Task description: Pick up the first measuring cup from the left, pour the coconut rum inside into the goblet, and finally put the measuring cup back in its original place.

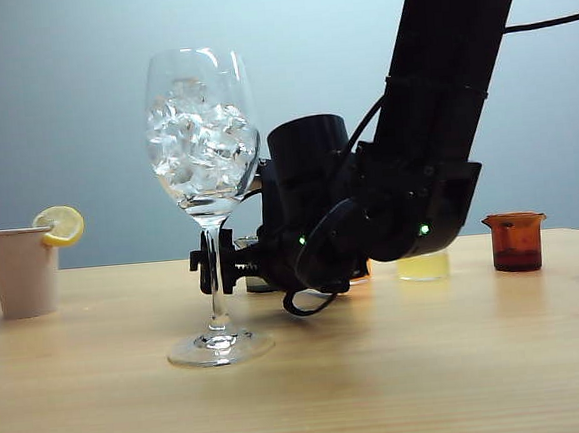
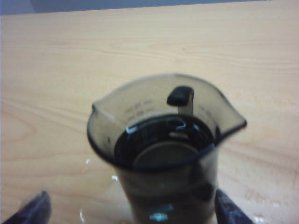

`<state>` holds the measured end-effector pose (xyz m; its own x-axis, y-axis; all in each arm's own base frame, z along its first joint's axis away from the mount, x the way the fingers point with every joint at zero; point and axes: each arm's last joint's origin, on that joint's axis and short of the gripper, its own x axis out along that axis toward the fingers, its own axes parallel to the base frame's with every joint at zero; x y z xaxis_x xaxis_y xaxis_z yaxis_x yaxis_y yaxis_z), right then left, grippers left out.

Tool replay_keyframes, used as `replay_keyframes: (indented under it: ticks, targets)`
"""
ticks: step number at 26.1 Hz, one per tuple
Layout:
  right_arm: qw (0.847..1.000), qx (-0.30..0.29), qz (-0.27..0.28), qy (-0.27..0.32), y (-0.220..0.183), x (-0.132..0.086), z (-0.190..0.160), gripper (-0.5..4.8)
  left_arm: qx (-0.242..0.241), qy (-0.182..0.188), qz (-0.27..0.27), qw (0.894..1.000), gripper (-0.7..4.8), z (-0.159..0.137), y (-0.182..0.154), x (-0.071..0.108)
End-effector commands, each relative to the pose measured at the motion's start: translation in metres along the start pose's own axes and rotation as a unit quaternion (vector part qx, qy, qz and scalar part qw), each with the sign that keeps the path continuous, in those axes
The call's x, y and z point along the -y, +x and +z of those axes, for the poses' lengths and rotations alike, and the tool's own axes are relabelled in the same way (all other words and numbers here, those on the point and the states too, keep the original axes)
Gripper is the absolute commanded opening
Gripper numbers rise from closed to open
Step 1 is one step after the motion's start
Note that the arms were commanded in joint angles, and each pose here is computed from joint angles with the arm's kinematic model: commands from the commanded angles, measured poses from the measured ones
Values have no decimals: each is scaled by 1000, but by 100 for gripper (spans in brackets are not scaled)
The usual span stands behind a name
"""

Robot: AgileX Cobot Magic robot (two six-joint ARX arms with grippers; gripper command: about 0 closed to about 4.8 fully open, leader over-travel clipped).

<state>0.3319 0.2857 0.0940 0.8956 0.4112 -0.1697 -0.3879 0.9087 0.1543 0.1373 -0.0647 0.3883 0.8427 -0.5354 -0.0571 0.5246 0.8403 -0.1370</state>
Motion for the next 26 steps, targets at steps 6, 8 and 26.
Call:
replay_keyframes:
  ticks: [6,8,26]
  targets:
    - [1000,1,-10,4,7,-4,9,458,12,1,-4,1000,-6,4,-1,1]
    - [1000,6,-12,6,8,-5,12,458,12,1,-4,1000,-6,4,-1,1]
    - [999,6,-38,19,15,-5,17,449,12,1,-4,1000,-6,4,-2,1]
